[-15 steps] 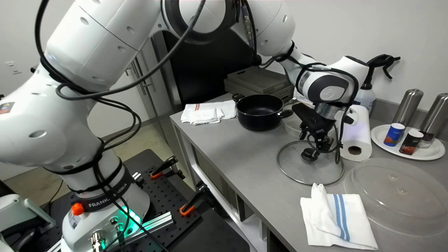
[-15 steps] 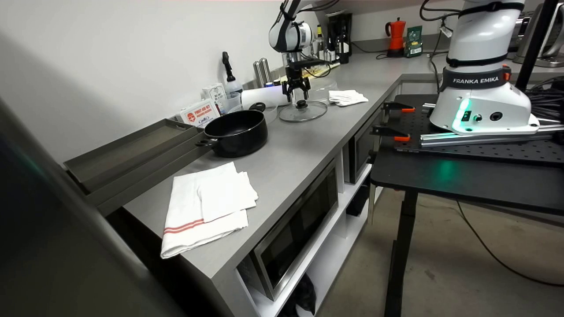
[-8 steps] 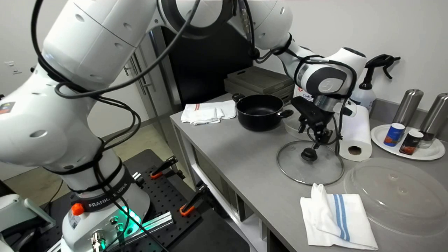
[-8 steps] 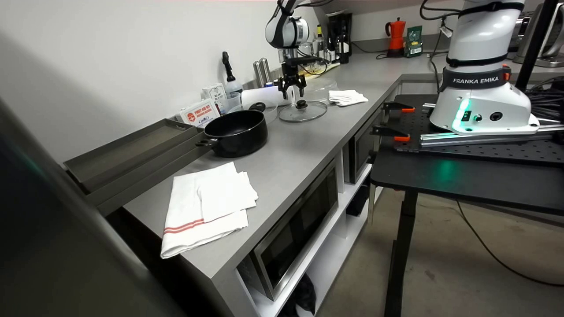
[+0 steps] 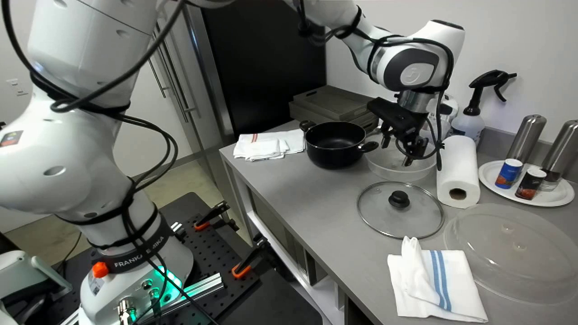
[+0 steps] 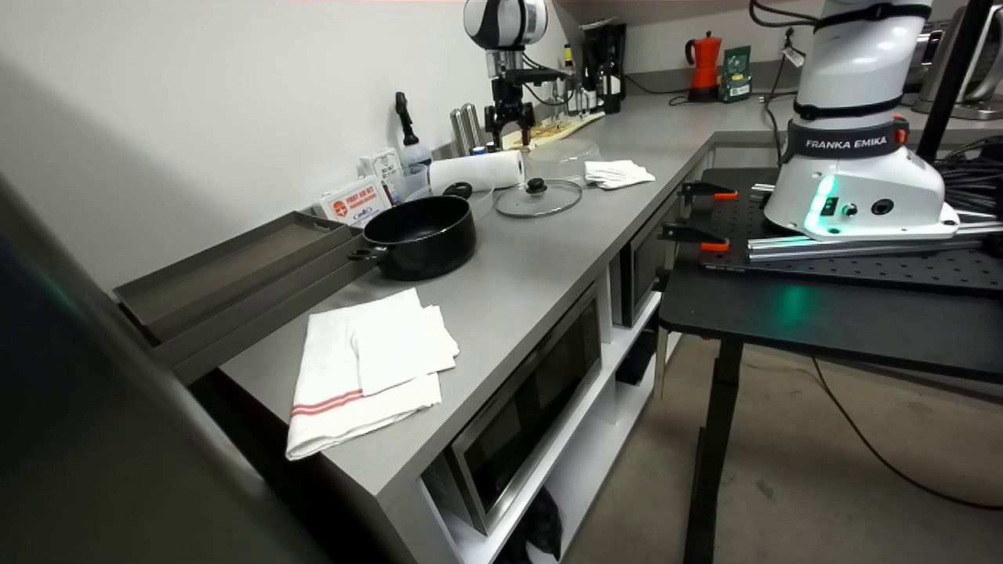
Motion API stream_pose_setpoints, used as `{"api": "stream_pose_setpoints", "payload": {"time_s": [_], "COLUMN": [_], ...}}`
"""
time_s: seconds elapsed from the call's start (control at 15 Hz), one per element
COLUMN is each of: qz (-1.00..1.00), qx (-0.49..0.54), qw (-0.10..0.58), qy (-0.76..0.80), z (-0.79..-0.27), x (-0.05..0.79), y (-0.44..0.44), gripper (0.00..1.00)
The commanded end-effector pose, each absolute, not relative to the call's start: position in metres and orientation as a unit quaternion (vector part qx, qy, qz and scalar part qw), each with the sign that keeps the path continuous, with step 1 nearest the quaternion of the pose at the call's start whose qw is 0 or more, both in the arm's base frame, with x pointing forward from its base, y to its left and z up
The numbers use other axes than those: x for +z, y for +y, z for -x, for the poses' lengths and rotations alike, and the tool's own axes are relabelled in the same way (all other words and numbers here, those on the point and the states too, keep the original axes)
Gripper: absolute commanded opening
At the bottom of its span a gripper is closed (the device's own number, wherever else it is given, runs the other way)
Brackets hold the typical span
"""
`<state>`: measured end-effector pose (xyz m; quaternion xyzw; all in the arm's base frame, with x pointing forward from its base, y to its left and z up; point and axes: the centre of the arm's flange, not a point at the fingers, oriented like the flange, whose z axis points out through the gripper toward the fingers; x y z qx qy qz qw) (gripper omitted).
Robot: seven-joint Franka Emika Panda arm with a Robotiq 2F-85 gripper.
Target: Remove the lid from the pot
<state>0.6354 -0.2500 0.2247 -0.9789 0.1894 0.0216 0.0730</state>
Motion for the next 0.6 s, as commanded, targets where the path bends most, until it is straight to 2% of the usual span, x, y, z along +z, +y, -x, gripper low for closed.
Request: {"api": "stream_pose_setpoints", "payload": {"time_s": [0.0,0.07,0.13,0.53], "qz": [0.986,0.987,0.984,0.984], "qx": [-0.006,-0.014,0.002,0.006], "qw": [0.069,0.075,0.072,0.072], "qy": [0.152,0.142,0.164,0.164], "z": [-0.585,-0.575,-0.616,-0.611], "x": [0.276,0.289,0.26,0.258], "y": [-0.227,-0.222,-0.241,-0.241], "gripper": [1.0,1.0,1.0,1.0]}}
